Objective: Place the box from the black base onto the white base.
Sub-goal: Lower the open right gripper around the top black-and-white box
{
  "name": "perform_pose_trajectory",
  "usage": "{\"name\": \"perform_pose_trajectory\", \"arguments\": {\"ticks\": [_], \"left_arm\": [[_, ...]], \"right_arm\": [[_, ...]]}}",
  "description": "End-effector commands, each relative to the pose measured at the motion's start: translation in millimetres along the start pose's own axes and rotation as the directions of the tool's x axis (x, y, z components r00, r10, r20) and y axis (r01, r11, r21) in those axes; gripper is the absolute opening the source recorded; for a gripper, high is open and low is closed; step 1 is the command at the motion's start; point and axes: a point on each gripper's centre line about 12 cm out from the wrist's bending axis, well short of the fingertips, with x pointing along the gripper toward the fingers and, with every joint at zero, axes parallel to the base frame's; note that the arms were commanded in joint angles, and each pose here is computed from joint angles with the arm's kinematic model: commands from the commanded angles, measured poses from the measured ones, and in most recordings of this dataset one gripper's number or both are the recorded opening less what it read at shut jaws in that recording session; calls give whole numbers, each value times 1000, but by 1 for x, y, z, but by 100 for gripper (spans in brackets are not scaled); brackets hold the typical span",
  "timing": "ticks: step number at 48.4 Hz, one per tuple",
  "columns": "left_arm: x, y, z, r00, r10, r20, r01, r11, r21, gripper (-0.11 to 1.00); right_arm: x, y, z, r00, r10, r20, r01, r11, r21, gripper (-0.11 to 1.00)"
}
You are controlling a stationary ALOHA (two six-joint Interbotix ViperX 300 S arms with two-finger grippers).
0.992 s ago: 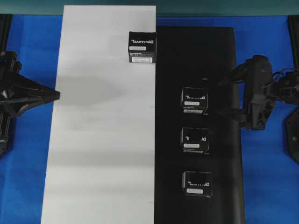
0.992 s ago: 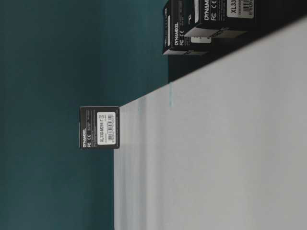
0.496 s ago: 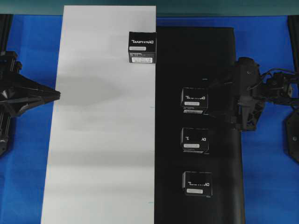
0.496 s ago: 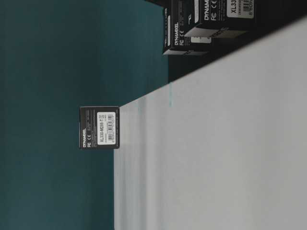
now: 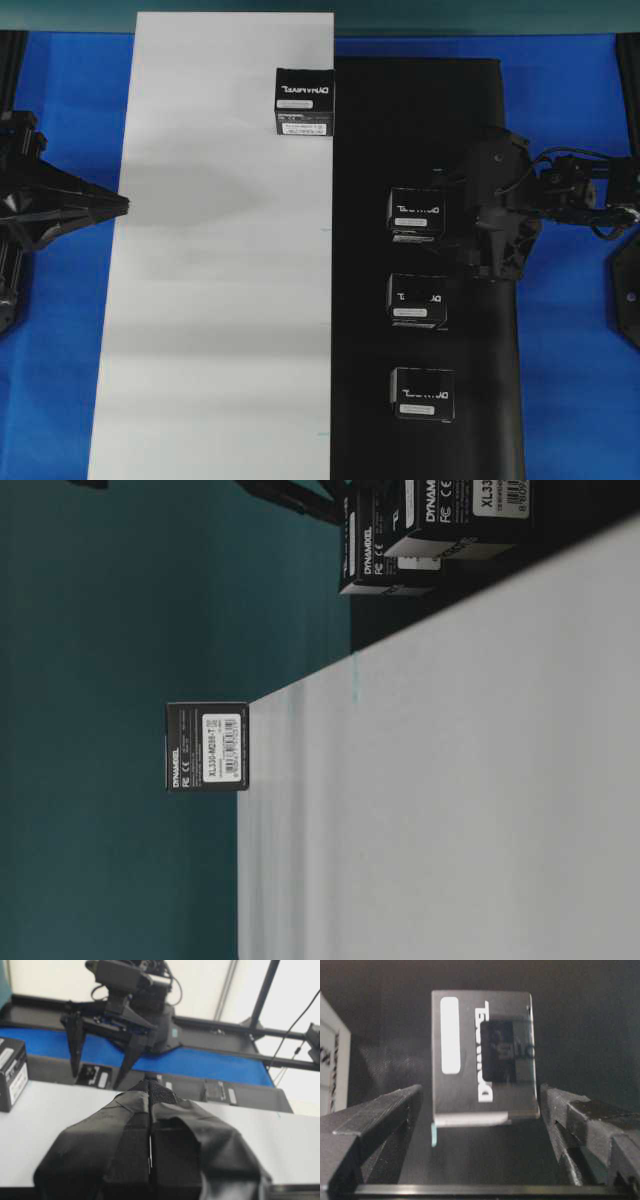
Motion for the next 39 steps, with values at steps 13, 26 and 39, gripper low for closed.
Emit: {"name": "perform_pose_trajectory", "arguments": {"ticks": [13,26,39], "left_arm": [[1,-2,10,1000,-6,25,6,1000,0,-7],[1,-2,10,1000,-6,24,6,1000,0,-7],[1,-2,10,1000,-8,24,8,1000,2,-7]], "right_arm": [[12,-3,5,1000,-10,6,10,1000,2,100],[13,-8,4,1000,-24,7,24,1000,10,100],[14,-8,3,1000,-22,2,22,1000,9,100]]}}
